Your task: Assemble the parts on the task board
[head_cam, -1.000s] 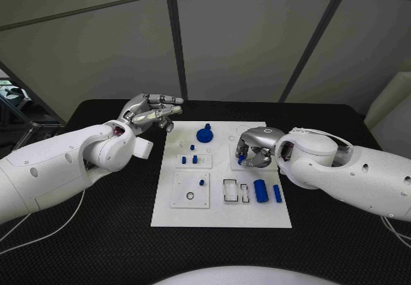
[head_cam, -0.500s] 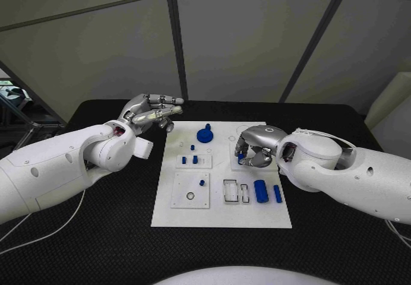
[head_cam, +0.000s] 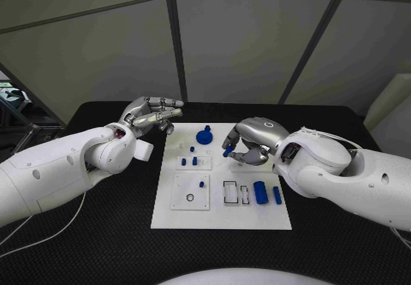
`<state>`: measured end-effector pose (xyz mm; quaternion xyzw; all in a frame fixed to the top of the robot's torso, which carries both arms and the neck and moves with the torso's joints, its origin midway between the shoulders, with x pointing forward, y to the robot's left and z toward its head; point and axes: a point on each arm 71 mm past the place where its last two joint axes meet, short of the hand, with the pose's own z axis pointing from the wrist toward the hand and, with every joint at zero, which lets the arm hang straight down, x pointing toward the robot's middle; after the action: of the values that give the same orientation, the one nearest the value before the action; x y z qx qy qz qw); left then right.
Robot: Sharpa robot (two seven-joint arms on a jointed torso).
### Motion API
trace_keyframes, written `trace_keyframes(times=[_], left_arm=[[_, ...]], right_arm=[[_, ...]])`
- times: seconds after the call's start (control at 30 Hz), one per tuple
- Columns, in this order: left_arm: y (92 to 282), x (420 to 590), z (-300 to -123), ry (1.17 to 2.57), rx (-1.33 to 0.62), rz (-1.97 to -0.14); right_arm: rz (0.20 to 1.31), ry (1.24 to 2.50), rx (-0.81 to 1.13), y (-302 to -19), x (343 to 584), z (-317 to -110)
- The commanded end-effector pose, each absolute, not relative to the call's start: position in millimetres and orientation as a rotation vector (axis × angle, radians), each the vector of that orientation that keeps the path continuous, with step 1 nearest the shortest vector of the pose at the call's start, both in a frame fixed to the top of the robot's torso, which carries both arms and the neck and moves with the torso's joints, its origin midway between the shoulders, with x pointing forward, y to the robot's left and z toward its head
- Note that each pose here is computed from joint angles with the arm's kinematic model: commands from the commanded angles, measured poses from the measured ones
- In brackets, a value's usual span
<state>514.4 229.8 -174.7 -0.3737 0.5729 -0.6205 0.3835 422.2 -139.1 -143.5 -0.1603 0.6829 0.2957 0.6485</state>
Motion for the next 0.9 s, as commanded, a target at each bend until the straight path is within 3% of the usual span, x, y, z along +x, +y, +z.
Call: trace_keyframes(times=[0.03, 0.23, 0.43, 0.9], left_arm=[[227.5, 514.2, -173.9, 1.463, -0.948, -1.601], [226.3, 514.5, -174.0, 1.463, -0.948, -1.603], [224.2, 514.4, -174.0, 1.465, -0.946, -1.607], [222.9, 514.9, -174.1, 1.463, -0.946, -1.607]], right_arm=[[0.748, 1.515, -0.370, -124.3, 417.9, -138.5], [0.838, 1.519, -0.395, -97.4, 409.9, -144.2], [0.915, 1.553, -0.445, -73.4, 397.8, -164.6], [0.960, 1.639, -0.485, -56.6, 389.6, -199.5]])
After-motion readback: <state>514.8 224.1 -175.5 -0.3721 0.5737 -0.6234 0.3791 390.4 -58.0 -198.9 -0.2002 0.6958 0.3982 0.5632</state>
